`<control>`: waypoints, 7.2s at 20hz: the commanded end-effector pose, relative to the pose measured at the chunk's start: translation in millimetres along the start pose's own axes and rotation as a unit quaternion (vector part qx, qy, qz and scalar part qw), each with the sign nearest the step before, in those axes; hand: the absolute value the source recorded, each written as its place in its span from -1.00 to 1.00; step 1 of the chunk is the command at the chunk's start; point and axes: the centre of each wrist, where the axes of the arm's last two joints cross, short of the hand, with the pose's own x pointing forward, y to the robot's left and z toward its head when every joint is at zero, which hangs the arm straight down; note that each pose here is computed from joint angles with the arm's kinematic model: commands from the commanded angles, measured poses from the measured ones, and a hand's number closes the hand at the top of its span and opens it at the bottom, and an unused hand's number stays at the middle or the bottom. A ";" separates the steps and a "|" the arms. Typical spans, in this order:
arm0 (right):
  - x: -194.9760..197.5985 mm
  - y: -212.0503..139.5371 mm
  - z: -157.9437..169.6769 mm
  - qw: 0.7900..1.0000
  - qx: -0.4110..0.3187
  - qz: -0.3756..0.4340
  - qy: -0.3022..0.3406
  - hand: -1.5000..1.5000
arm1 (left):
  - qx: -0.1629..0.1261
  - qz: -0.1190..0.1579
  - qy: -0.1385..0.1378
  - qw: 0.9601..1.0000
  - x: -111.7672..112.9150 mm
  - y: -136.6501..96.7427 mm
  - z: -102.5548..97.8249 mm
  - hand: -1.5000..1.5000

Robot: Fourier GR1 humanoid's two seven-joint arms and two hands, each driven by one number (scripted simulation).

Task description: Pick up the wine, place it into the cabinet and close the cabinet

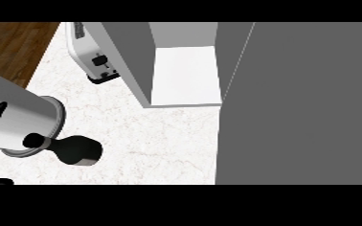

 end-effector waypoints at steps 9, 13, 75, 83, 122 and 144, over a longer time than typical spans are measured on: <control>28.0 6.2 22.7 0.999 0.012 -0.028 -0.021 -1.00 | 0.001 0.070 0.105 0.992 -93.0 13.3 20.2 -1.00; 30.2 -0.4 19.3 0.999 0.012 -0.025 -0.028 -1.00 | -0.024 0.104 0.113 0.988 -126.0 11.2 15.1 -1.00; 20.8 -2.2 19.6 1.000 0.009 -0.014 -0.001 -1.00 | -0.030 -0.107 0.022 0.994 -150.9 -169.7 -61.2 1.00; 17.1 -17.8 20.9 1.000 -0.006 -0.008 -0.016 -1.00 | -0.033 -0.130 0.046 0.990 -132.5 -217.3 -100.7 1.00; -1.9 -5.7 17.6 0.998 0.039 -0.035 -0.021 -1.00 | 0.063 -0.296 0.127 0.944 -143.4 -272.9 -118.1 1.00; -3.7 -8.4 18.5 0.998 0.055 -0.037 -0.018 -1.00 | 0.113 -0.360 0.030 0.926 -127.7 -265.0 -139.7 1.00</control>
